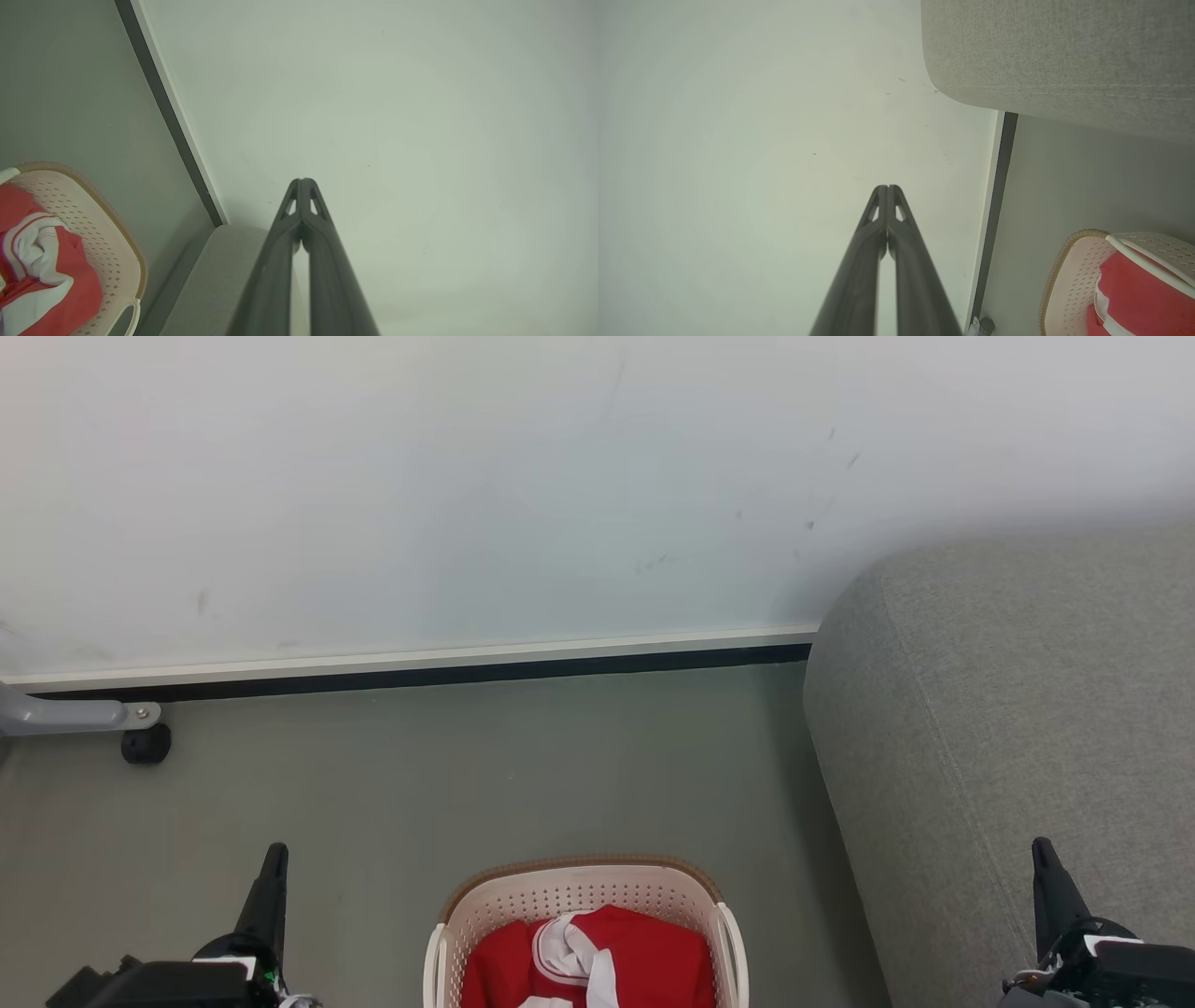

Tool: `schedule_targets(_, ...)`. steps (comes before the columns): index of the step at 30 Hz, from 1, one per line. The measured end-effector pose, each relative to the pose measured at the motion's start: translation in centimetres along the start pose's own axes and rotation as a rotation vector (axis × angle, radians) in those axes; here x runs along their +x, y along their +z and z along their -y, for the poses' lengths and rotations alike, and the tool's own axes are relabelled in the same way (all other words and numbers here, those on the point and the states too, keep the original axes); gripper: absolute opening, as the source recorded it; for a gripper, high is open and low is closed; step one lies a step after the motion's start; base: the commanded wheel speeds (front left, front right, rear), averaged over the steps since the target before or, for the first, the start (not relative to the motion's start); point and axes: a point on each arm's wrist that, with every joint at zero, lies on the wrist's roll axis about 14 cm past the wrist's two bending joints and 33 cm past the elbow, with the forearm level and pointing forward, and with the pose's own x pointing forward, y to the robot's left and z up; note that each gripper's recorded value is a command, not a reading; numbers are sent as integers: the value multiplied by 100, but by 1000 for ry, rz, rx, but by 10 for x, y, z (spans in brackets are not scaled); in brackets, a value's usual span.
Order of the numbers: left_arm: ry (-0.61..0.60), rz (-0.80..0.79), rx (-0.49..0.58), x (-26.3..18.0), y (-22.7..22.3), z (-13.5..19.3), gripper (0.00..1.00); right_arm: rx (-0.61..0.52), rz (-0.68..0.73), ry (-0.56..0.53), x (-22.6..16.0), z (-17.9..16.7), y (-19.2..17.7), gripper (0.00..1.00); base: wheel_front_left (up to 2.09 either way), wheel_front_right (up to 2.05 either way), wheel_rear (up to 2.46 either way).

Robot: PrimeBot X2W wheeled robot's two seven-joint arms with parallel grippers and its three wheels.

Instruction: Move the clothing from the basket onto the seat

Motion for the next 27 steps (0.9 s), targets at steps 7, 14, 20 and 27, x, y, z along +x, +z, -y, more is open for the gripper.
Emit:
schedule_targets(7, 0, 0, 0, 0, 0, 0, 0, 0, 0, 0, 0, 0, 0, 0, 0, 0, 0)
schedule_targets(14, 0, 0, 0, 0, 0, 0, 0, 0, 0, 0, 0, 0, 0, 0, 0, 0, 0)
schedule_targets(20, 0, 0, 0, 0, 0, 0, 0, 0, 0, 0, 0, 0, 0, 0, 0, 0, 0)
schedule_targets(27, 0, 0, 0, 0, 0, 0, 0, 0, 0, 0, 0, 0, 0, 0, 0, 0, 0)
